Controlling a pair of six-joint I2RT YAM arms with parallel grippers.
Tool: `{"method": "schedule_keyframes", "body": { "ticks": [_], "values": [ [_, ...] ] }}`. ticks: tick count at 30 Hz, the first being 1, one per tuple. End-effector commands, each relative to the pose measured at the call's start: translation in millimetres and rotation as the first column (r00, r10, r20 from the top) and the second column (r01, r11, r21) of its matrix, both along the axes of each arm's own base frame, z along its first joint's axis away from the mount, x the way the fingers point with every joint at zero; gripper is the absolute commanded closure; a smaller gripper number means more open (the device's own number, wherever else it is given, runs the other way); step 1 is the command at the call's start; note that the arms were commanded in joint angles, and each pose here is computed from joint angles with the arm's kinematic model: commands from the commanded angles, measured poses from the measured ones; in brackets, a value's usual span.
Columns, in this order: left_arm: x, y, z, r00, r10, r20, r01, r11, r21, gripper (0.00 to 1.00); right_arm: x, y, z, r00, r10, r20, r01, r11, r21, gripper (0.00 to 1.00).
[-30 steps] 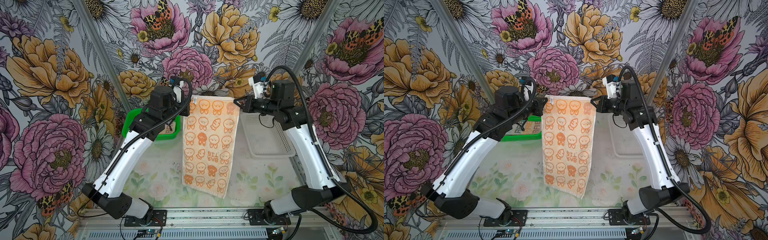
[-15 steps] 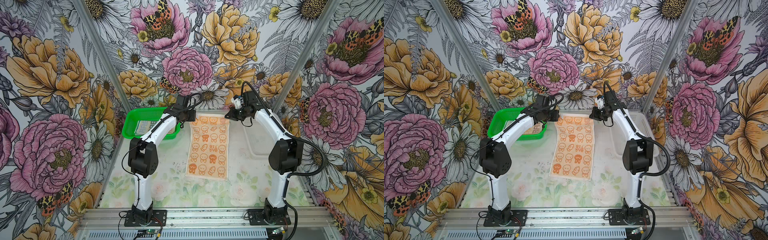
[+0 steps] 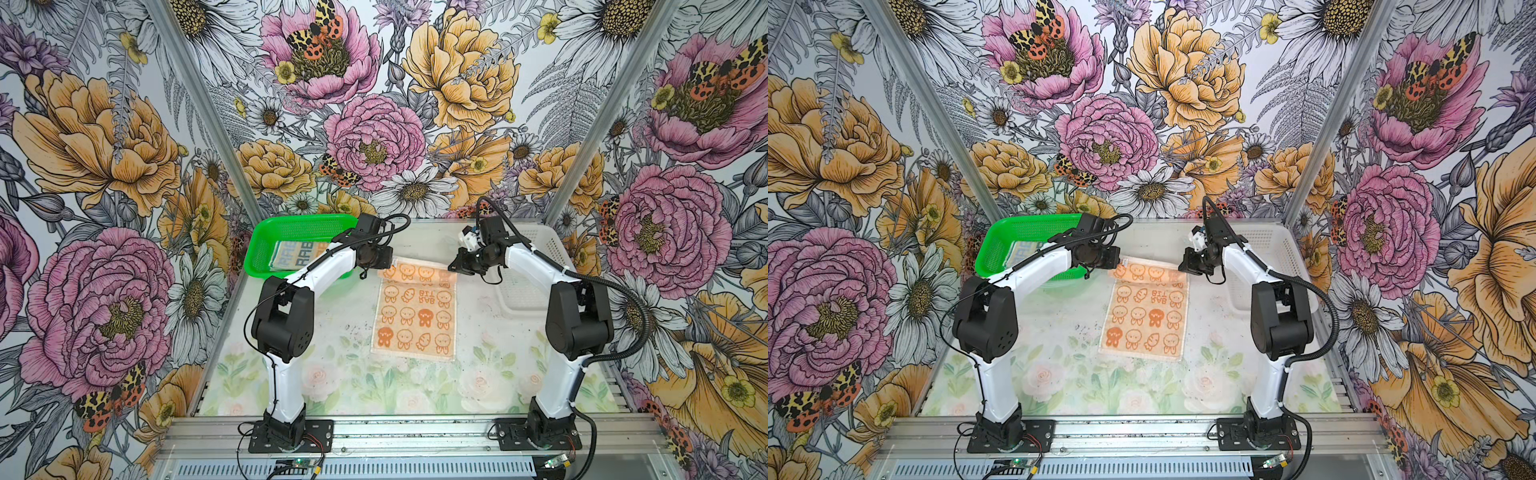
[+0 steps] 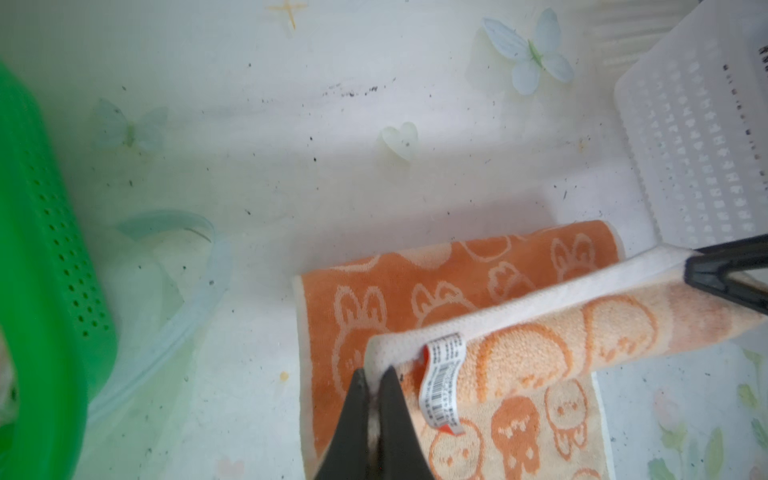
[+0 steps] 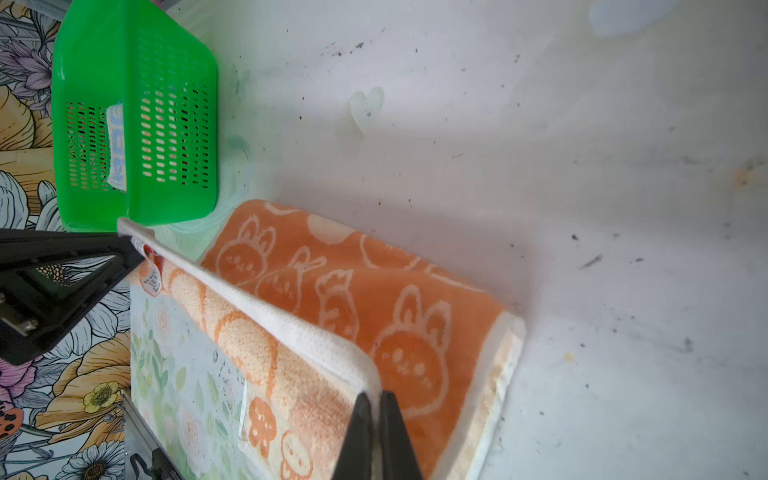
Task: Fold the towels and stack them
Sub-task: 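Lower the held edge toward the robot with both grippers, folding the towel over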
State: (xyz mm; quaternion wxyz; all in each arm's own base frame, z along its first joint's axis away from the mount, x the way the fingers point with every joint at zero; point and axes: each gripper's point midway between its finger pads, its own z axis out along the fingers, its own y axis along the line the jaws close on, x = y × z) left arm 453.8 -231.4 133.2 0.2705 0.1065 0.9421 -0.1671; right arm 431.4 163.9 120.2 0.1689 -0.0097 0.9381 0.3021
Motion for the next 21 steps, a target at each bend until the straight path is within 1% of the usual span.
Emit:
{"method": "schedule_keyframes", "body": {
  "ticks": [1,2,3,4,12,17,21],
  "values": [
    [-1.1,37.4,11.9,0.989,0.136,0.065,-0.140,0.988,0.060,1.00,-7.6,-23.8,2.5,0.997,-0.075,0.034,0.077,0.995,-0.062,1.00],
    [-7.9,38.1,2.7,0.989,0.141,0.049,-0.144,0.987,0.064,1.00,-13.7,-24.1,-1.3,0.997,-0.079,0.027,0.081,0.995,-0.064,1.00],
    [-14.6,38.7,11.1,0.987,0.145,0.065,-0.149,0.988,0.046,1.00,-19.5,-23.1,-3.9,0.996,-0.081,0.022,0.082,0.995,-0.058,1.00],
    [-20.4,38.9,6.3,0.988,0.145,0.054,-0.148,0.988,0.047,1.00,-24.8,-22.0,-6.4,0.997,-0.081,0.016,0.082,0.995,-0.055,1.00],
    [-65.4,42.6,-30.5,0.988,0.154,-0.003,-0.153,0.984,0.090,1.00,-73.8,-10.8,-39.5,0.996,-0.077,-0.042,0.075,0.996,-0.049,1.00],
    [-81.4,44.1,-42.7,0.987,0.159,-0.027,-0.156,0.984,0.086,1.00,-87.5,-14.7,-50.9,0.994,-0.084,-0.063,0.081,0.995,-0.062,1.00],
    [-85.9,46.6,-39.0,0.986,0.163,-0.019,-0.161,0.984,0.082,1.00,-91.2,-14.7,-41.4,0.996,-0.083,-0.042,0.081,0.995,-0.053,1.00]
  ]
}}
